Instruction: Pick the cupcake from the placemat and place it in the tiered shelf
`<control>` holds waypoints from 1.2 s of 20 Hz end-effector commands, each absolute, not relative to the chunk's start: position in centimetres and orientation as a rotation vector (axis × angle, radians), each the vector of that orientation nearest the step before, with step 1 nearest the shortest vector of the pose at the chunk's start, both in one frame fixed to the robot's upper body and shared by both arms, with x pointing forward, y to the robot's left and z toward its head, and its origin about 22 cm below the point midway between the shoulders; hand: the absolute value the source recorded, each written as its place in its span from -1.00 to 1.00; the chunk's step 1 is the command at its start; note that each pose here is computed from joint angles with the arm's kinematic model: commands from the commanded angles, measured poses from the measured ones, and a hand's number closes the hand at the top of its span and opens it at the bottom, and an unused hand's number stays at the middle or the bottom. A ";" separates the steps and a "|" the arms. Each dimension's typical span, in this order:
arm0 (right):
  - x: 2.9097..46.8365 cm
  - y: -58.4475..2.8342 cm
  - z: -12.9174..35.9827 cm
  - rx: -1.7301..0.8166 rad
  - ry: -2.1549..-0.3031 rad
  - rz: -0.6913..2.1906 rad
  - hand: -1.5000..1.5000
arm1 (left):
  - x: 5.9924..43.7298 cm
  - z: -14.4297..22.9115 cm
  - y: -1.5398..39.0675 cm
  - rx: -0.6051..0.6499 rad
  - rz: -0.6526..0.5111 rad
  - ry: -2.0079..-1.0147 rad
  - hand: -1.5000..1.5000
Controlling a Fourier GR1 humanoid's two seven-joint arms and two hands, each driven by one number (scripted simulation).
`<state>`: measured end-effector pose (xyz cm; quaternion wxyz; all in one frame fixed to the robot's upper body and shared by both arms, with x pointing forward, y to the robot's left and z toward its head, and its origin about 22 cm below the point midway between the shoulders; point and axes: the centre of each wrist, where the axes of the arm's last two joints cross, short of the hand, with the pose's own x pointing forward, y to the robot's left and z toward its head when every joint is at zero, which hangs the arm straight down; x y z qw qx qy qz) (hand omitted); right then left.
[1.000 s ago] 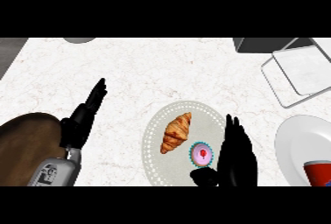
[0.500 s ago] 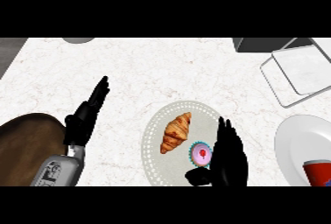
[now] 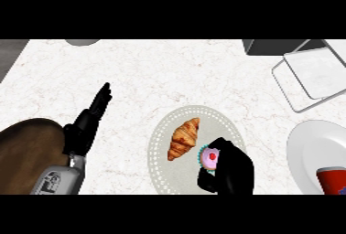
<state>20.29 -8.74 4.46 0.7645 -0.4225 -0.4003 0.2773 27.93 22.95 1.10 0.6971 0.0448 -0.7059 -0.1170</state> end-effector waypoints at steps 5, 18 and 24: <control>18.7 -10.5 6.4 -0.886 -0.870 0.748 1.00 | 28.4 2.1 23.4 0.133 -0.242 -1.588 0.00; 15.2 -22.3 11.2 -0.518 -1.470 0.800 1.00 | 27.5 1.0 23.0 0.124 -0.221 -1.565 0.00; 13.2 -25.1 16.8 -0.544 -1.620 0.702 1.00 | 28.4 1.2 24.0 0.130 -0.226 -1.576 0.00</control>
